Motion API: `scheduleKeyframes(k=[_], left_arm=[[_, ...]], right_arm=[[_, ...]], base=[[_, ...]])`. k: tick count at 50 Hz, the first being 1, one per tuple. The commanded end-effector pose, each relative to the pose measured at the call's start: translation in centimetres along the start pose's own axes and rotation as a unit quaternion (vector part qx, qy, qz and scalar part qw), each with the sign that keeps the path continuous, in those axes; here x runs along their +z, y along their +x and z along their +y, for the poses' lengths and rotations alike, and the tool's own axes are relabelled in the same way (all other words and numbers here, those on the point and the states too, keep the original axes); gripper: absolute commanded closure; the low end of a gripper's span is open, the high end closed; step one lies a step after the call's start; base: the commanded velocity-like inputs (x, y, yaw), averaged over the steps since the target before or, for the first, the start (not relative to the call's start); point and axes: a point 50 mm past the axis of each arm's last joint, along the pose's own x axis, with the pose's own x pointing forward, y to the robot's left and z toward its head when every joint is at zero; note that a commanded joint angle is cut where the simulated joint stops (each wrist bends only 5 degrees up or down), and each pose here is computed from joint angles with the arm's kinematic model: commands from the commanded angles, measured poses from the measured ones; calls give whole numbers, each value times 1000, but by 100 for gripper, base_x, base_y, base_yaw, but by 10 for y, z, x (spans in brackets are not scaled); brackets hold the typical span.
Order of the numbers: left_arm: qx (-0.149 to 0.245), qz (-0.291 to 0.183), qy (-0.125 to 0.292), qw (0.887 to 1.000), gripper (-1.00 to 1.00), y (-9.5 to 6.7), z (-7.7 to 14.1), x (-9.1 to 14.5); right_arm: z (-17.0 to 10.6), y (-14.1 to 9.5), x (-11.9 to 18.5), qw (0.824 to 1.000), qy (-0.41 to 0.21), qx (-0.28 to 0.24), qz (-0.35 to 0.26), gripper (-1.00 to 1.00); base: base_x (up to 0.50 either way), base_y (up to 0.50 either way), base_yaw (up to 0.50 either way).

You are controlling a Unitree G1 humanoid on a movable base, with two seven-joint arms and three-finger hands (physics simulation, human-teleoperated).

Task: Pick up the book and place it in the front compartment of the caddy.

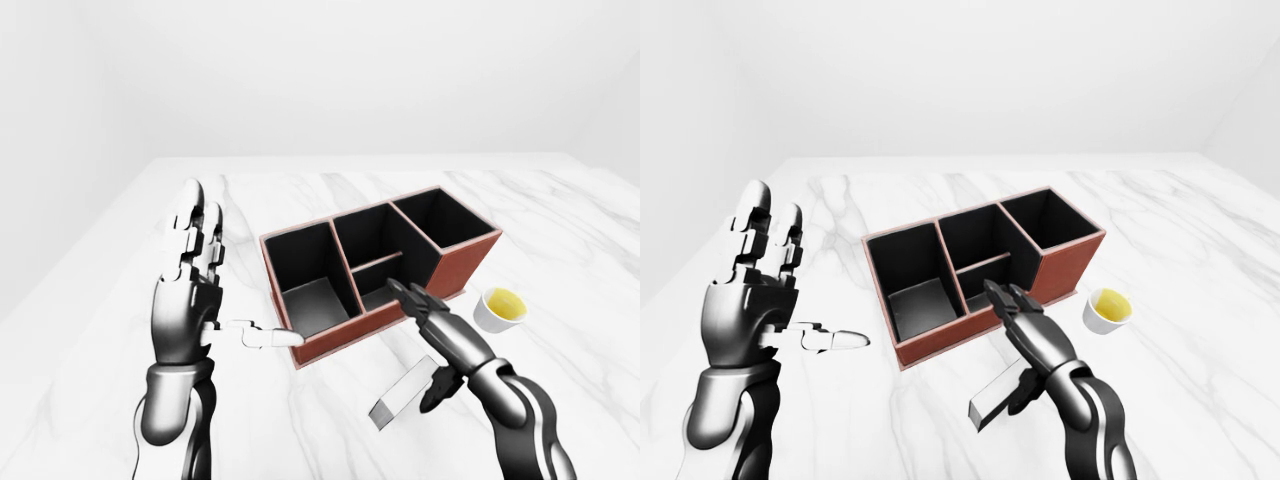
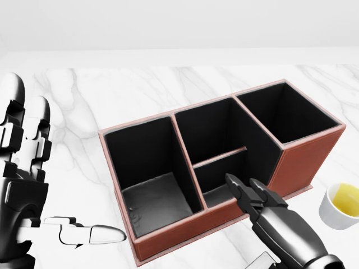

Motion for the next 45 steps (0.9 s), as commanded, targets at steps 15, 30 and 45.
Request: scheduleKeyframes(k=[15,30,45], left_arm=[[0,-1,0,1000,-100,1,0,0],[1,-6,1,1000,-100,1,1,3],[5,-22,5,1000,-100,1,4,9]], right_arm=[[2,-5,-3,999,-32,-20,32,-100],[6,-3,6,997,-65,-24,29,-100],[11,-5,8,993,-103,-45,44,-100]], base=[[0,0,0],[0,0,0],[0,0,0]])
